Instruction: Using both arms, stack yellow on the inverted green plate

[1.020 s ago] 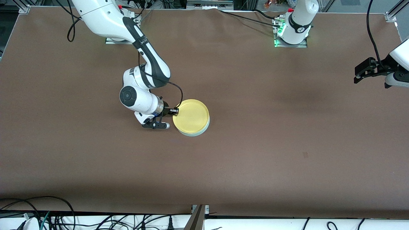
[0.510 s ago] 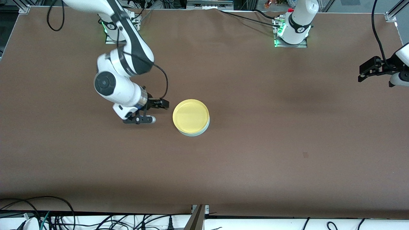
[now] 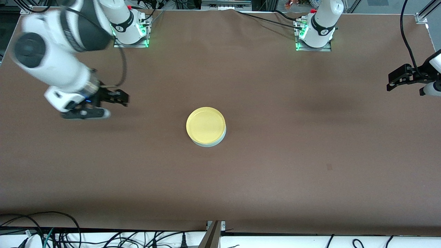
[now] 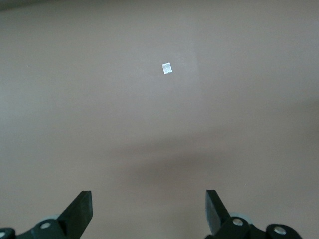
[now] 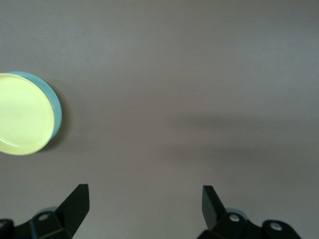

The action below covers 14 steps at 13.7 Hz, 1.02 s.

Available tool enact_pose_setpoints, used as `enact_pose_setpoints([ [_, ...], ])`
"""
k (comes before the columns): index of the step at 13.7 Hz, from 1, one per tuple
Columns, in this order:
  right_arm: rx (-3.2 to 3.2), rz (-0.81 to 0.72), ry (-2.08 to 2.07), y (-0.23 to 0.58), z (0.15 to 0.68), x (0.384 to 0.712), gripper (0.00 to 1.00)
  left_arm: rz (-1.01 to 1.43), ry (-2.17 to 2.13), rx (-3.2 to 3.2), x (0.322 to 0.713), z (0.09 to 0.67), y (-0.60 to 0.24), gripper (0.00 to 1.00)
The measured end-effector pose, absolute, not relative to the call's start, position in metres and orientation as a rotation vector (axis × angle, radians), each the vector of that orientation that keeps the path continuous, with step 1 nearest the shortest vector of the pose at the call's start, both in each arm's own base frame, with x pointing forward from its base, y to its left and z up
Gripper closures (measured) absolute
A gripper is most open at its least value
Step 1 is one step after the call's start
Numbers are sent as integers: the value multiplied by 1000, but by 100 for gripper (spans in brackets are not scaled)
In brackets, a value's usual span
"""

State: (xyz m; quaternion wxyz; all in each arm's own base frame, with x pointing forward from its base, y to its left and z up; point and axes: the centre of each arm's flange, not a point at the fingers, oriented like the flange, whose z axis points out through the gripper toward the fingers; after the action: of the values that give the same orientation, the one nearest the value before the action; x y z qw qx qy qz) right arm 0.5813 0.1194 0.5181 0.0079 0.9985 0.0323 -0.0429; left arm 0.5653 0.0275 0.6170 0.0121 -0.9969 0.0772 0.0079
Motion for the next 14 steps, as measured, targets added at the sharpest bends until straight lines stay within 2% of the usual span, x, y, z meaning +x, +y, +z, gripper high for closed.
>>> enact_pose_setpoints([
  [2, 3128, -88, 141, 81, 571, 583, 0, 23, 235, -3110, 565, 618, 30, 0],
  [4, 3126, -141, 103, 58, 598, 575, 0, 21, 235, -3110, 565, 618, 30, 0],
  [9, 3133, -188, 64, 23, 606, 572, 0, 28, 248, -3111, 567, 615, 25, 0],
  [14, 3137, -66, 75, 6, 614, 555, 0, 34, 249, -3111, 568, 614, 24, 0],
])
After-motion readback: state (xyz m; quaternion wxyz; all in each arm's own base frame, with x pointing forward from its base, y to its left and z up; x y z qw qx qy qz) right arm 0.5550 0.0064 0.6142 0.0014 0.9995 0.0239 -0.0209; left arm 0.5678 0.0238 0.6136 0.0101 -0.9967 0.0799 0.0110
